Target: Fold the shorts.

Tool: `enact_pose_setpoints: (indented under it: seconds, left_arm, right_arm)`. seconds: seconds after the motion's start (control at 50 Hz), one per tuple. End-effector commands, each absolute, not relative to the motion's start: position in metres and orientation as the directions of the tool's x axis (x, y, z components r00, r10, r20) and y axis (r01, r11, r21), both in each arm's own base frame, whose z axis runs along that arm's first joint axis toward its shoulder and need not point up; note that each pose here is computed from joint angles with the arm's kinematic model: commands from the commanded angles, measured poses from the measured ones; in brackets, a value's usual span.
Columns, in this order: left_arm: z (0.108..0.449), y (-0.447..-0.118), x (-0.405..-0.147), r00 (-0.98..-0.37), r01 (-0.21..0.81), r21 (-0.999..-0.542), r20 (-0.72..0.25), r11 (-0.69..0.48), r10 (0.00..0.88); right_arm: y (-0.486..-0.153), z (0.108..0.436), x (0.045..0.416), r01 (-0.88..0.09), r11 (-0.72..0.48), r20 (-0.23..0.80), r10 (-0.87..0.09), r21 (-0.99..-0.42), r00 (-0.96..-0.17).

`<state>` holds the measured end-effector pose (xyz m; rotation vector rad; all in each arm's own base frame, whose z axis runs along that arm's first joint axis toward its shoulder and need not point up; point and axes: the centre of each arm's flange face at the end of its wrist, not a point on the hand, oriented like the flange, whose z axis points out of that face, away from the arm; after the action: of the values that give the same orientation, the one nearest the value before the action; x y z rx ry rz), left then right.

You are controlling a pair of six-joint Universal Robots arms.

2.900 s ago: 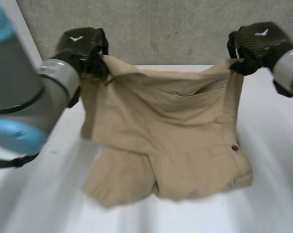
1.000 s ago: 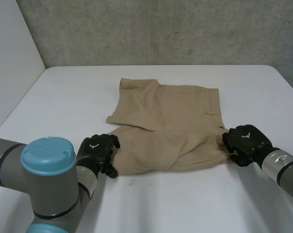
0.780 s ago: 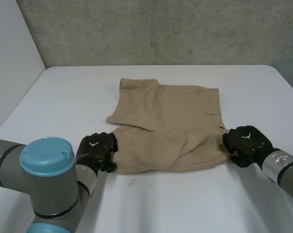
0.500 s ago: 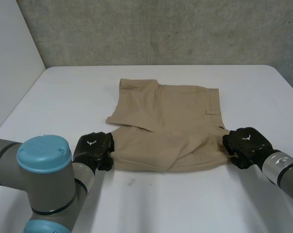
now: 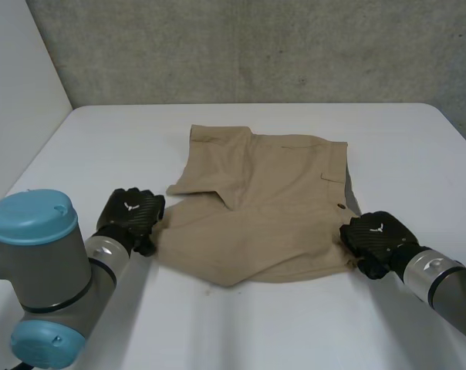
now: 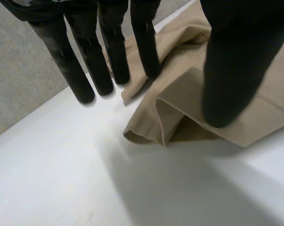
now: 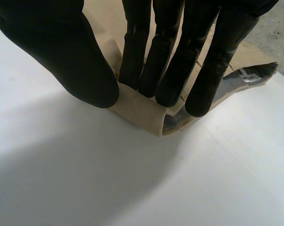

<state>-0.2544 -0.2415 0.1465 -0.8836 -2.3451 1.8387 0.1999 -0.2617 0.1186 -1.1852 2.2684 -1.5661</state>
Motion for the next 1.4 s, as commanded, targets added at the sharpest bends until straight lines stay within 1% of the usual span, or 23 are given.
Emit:
enact_pose_setpoints:
  seconds: [0.02, 0.08, 0.12, 0.16, 0.2, 0.24, 0.26, 0.3, 0.32, 0.38, 0.4, 0.42, 0.48, 0.54, 0.62, 0.7, 0.78, 0.82, 0.88, 0.96, 1.14, 1.32, 1.4]
  left_arm:
    - [0.169, -0.24, -0.254, -0.853, 0.374, -0.924, -0.306, 0.086, 0.422]
    - [0.181, -0.234, -0.253, -0.855, 0.361, -0.931, -0.303, 0.063, 0.42]
    - [0.19, -0.221, -0.254, -0.858, 0.331, -0.942, -0.278, 0.052, 0.432]
    - [0.196, -0.21, -0.257, -0.859, 0.3, -0.953, -0.246, 0.052, 0.45]
    - [0.204, -0.188, -0.26, -0.855, 0.247, -0.967, -0.185, 0.067, 0.485]
    - [0.204, -0.177, -0.259, -0.853, 0.226, -0.969, -0.148, 0.099, 0.5]
    - [0.2, -0.165, -0.257, -0.849, 0.216, -0.964, -0.109, 0.152, 0.517]
    - [0.193, -0.157, -0.256, -0.847, 0.218, -0.954, -0.08, 0.205, 0.526]
    - [0.186, -0.148, -0.254, -0.844, 0.227, -0.939, -0.056, 0.26, 0.534]
    - [0.174, -0.137, -0.254, -0.837, 0.246, -0.911, -0.027, 0.331, 0.546]
    - [0.164, -0.132, -0.254, -0.833, 0.268, -0.889, -0.02, 0.372, 0.553]
    - [0.159, -0.131, -0.255, -0.83, 0.279, -0.88, -0.02, 0.384, 0.557]
    - [0.143, -0.134, -0.258, -0.83, 0.301, -0.856, -0.019, 0.419, 0.558]
    - [0.132, -0.137, -0.259, -0.83, 0.314, -0.843, -0.021, 0.436, 0.557]
    - [0.125, -0.147, -0.265, -0.834, 0.302, -0.853, -0.02, 0.425, 0.552]
    - [0.123, -0.161, -0.271, -0.84, 0.283, -0.874, -0.026, 0.395, 0.543]
    - [0.131, -0.179, -0.275, -0.86, 0.244, -0.902, -0.031, 0.356, 0.51]
    - [0.137, -0.193, -0.275, -0.879, 0.22, -0.92, -0.042, 0.325, 0.475]
    - [0.138, -0.208, -0.273, -0.899, 0.2, -0.933, -0.052, 0.301, 0.434]
    - [0.137, -0.22, -0.275, -0.908, 0.181, -0.944, -0.052, 0.277, 0.417]
    - [0.124, -0.248, -0.275, -0.925, 0.172, -0.942, -0.054, 0.288, 0.377]
    - [0.121, -0.253, -0.278, -0.922, 0.181, -0.944, -0.065, 0.276, 0.381]
    - [0.122, -0.256, -0.28, -0.917, 0.195, -0.949, -0.087, 0.247, 0.389]
  right_arm:
    - [-0.259, 0.117, 0.201, -0.526, 0.155, 0.304, -0.667, -0.836, -0.68]
    - [-0.259, 0.117, 0.201, -0.526, 0.155, 0.306, -0.664, -0.836, -0.682]
    - [-0.259, 0.118, 0.201, -0.524, 0.158, 0.304, -0.662, -0.837, -0.685]
    - [-0.26, 0.118, 0.2, -0.51, 0.176, 0.287, -0.654, -0.842, -0.7]
    - [-0.26, 0.119, 0.2, -0.495, 0.188, 0.274, -0.646, -0.848, -0.713]
    - [-0.261, 0.122, 0.2, -0.477, 0.195, 0.259, -0.637, -0.857, -0.726]
    - [-0.261, 0.122, 0.2, -0.474, 0.197, 0.256, -0.636, -0.859, -0.728]
    - [-0.261, 0.124, 0.2, -0.467, 0.196, 0.253, -0.633, -0.862, -0.732]
    - [-0.261, 0.124, 0.2, -0.467, 0.194, 0.253, -0.633, -0.863, -0.731]
    - [-0.261, 0.125, 0.2, -0.466, 0.192, 0.253, -0.633, -0.864, -0.731]
    - [-0.261, 0.125, 0.2, -0.466, 0.192, 0.253, -0.633, -0.864, -0.731]
    - [-0.261, 0.126, 0.2, -0.466, 0.191, 0.254, -0.633, -0.864, -0.731]
    - [-0.261, 0.127, 0.2, -0.466, 0.186, 0.258, -0.632, -0.865, -0.731]
    - [-0.261, 0.126, 0.2, -0.467, 0.19, 0.256, -0.633, -0.864, -0.73]
    - [-0.26, 0.126, 0.2, -0.467, 0.191, 0.255, -0.634, -0.864, -0.73]
    - [-0.26, 0.126, 0.2, -0.467, 0.191, 0.255, -0.634, -0.864, -0.73]
    - [-0.26, 0.127, 0.2, -0.467, 0.188, 0.256, -0.633, -0.864, -0.73]
    - [-0.26, 0.127, 0.2, -0.468, 0.187, 0.258, -0.633, -0.864, -0.73]
    - [-0.26, 0.127, 0.2, -0.469, 0.186, 0.259, -0.634, -0.863, -0.729]
    - [-0.26, 0.127, 0.2, -0.47, 0.186, 0.259, -0.635, -0.863, -0.728]
    - [-0.26, 0.127, 0.2, -0.475, 0.181, 0.265, -0.638, -0.861, -0.723]
    - [-0.259, 0.126, 0.201, -0.477, 0.18, 0.266, -0.64, -0.86, -0.721]
    - [-0.258, 0.126, 0.201, -0.477, 0.179, 0.266, -0.641, -0.86, -0.72]
